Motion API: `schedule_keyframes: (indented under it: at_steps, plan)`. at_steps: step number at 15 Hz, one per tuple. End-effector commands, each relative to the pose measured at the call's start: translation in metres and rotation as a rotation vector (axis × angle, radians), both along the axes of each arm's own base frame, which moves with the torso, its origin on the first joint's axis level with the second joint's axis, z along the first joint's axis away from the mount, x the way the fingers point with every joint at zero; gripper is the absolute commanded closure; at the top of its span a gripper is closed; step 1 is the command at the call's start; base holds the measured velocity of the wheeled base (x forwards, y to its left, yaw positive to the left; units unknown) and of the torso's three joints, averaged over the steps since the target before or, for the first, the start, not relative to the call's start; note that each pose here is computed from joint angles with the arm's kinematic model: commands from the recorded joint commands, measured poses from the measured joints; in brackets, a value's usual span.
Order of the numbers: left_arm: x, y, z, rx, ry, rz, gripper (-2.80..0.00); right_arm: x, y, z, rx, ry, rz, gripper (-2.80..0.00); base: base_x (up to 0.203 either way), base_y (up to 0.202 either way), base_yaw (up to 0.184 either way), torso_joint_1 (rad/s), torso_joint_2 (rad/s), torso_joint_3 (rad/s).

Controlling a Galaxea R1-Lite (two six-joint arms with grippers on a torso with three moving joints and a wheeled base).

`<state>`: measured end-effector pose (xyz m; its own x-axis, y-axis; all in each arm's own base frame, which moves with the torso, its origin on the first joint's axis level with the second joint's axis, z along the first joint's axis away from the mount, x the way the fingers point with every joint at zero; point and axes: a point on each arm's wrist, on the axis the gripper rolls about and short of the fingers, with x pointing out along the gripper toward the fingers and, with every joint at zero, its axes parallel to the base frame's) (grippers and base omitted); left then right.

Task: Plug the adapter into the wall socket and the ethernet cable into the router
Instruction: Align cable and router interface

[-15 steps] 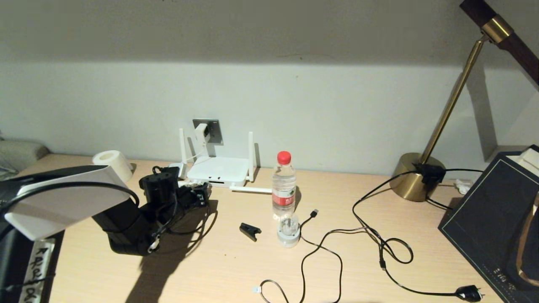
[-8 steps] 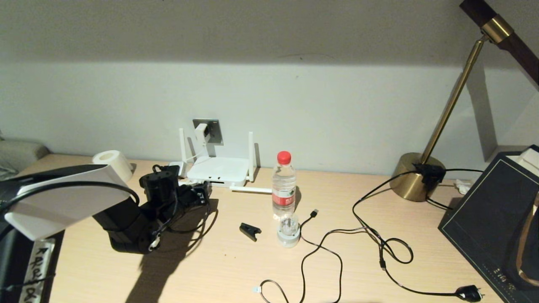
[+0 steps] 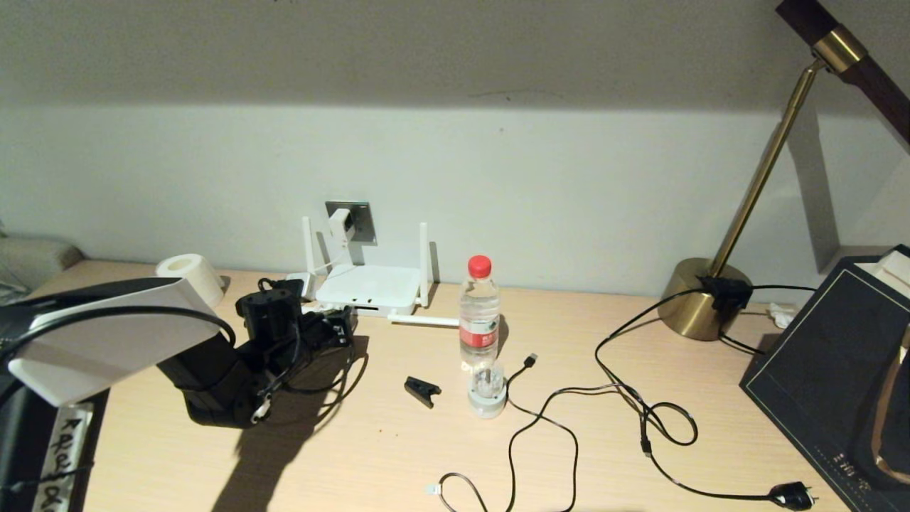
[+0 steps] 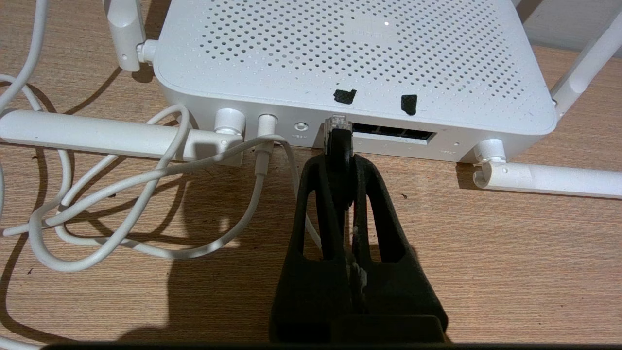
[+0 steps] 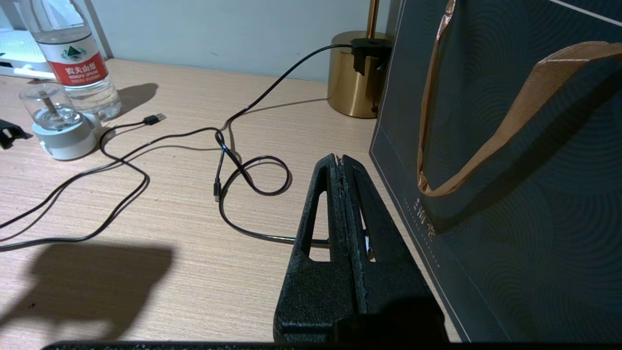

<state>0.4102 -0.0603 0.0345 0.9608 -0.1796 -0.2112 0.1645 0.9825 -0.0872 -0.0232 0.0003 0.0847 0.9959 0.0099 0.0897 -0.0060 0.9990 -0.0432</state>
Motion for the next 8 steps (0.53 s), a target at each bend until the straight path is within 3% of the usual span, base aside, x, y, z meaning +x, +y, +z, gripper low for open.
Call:
schedule_keyframes:
  at_steps: [1, 8]
  plan:
    - [0.0002, -0.0003, 0.0005, -0.002, -0.006, -0.001, 0.0, 0.0028, 0.0, -0.0093, -0.001, 0.035, 0.001, 0.0, 0.0, 0.0, 0.0, 0.0, 0.0, 0.0]
    - [0.0027, -0.0013, -0.0035, -0.001, -0.002, -0.002, 0.0, 0.0028, 0.0, -0.0093, -0.001, 0.035, 0.001, 0.0, 0.0, 0.0, 0.0, 0.0, 0.0, 0.0]
